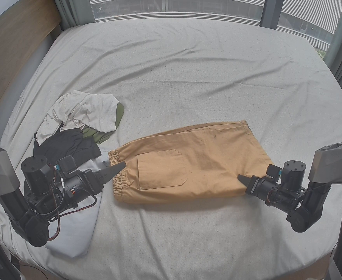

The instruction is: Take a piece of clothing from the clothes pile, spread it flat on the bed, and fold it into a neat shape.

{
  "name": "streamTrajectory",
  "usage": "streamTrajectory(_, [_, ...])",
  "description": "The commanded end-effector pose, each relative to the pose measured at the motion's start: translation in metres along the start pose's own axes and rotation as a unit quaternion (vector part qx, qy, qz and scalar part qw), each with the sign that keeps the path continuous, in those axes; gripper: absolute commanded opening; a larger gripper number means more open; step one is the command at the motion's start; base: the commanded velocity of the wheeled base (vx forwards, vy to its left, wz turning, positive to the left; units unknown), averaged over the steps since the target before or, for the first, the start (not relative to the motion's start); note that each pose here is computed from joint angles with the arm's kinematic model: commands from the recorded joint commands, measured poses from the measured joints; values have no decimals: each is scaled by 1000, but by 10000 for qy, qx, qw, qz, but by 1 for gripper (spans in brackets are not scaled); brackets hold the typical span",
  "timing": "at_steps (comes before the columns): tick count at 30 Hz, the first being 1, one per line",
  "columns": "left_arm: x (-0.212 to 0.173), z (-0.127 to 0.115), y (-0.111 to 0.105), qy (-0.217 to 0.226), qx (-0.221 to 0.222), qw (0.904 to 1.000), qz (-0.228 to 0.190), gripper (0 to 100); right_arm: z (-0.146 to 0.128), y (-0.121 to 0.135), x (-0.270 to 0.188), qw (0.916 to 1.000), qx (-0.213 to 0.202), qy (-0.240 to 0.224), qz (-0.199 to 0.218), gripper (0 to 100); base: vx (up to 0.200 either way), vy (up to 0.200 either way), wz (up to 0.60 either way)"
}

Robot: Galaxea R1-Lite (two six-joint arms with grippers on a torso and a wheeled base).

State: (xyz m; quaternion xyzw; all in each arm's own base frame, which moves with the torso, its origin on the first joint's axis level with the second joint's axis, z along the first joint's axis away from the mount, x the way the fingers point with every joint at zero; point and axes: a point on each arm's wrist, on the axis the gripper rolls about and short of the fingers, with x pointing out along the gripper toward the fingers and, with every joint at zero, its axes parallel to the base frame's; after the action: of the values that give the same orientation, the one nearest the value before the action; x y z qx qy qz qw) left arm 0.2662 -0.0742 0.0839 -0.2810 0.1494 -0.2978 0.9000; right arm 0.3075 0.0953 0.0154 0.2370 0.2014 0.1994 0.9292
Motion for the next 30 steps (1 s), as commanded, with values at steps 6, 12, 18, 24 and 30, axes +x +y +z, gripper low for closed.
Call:
streamTrajectory(6, [0,-1,0,10,-2,10000,-2,100,0,-1,-25,9998,-105,95,-156,0,0,0,0])
streamTrajectory(12, [0,-2,-1,49,-16,10000,-21,100,-4,-6,-46,9991,-77,209,-353,0,0,0,0])
streamTrajectory(18, [0,-3,-2,60,-11,10000,-24,100,-9,-13,-64,9972,-189,389,-609,0,0,0,0])
streamTrajectory(24, [0,-3,-2,70,-13,10000,-26,100,-18,-13,-83,9949,-139,654,-756,0,0,0,0])
streamTrajectory(30, [0,-6,-3,122,-25,9999,-37,100,-29,-15,-98,9907,-170,989,-918,0,0,0,0])
